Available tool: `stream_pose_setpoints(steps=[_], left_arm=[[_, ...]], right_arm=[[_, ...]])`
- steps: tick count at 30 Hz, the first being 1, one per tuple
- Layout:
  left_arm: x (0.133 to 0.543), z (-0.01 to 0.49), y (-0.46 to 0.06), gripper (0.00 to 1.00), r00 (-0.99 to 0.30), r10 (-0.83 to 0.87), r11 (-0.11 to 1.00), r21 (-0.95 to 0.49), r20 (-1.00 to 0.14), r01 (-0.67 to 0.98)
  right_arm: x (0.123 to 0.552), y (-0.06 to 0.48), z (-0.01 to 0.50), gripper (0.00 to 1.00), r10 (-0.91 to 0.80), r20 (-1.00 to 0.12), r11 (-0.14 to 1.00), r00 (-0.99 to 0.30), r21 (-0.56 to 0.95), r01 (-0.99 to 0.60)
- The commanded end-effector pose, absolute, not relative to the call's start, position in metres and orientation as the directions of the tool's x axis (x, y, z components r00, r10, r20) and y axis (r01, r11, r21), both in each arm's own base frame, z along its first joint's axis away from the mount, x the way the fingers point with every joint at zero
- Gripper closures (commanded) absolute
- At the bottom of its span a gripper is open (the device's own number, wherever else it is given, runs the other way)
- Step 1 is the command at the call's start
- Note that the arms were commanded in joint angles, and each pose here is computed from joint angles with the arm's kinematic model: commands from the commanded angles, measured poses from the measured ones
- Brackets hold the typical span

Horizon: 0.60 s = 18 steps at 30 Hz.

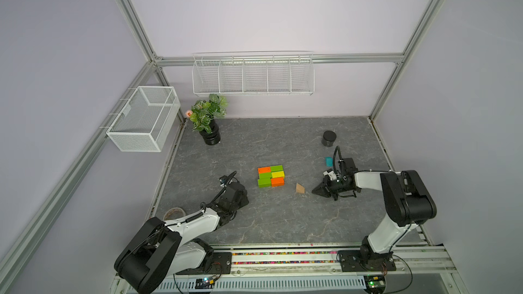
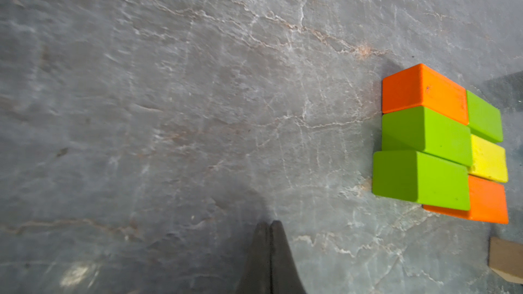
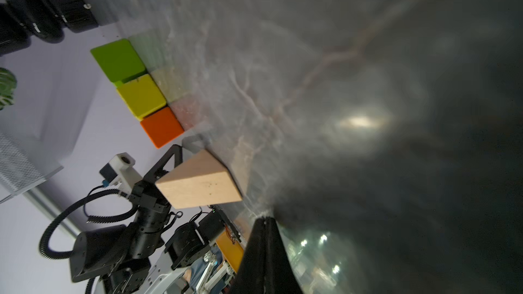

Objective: Assemble a piece of candy with building blocks
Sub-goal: Adjust the building block at the center of the board.

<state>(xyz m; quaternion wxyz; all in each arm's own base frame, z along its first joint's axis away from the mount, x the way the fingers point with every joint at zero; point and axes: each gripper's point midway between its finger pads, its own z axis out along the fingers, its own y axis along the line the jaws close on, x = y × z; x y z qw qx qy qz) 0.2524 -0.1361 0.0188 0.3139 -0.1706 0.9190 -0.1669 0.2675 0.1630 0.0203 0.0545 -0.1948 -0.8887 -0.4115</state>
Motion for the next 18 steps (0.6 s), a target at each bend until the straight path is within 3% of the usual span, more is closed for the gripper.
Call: stream_pose_setpoints(steps=[1,4,6,9,14,18], left_arm=[[0.212,-0.022,-0.113,1.0,-0.838,-0.365,0.923,-0.274,-0.406,-0.269],[0.212,-0.021,-0.112,1.0,-0.834,-0.368,0.922,-0.276,-0.411,-0.271],[0.212,-0.021,-0.112,1.0,-0.833,-0.368,0.922,-0.278,-0.413,-0.269],[0.212,-0.019,-0.111,1.0,-0.831,-0.368,0.923,-0.275,-0.418,-0.27],[0.209,-0.008,-0.103,1.0,-0.8,-0.394,0.912,-0.298,-0.452,-0.281],[0.211,0.004,-0.104,1.0,-0.767,-0.429,0.891,-0.364,-0.478,-0.272]], right_arm=[[0.264,0.154,0.04,0.9,0.276,0.161,0.66,-0.947,0.684,0.309],[0.27,0.164,0.069,0.89,0.19,0.023,0.683,-0.981,0.715,0.149],[0.265,0.179,0.09,0.82,0.056,-0.114,0.72,-0.992,0.693,-0.038],[0.258,0.188,0.11,0.54,-0.108,-0.292,0.766,-0.95,0.585,-0.267],[0.274,0.192,0.134,0.24,-0.133,-0.465,0.736,-0.875,0.545,-0.402],[0.291,0.195,0.128,0.23,-0.202,-0.569,0.732,-0.797,0.453,-0.509]])
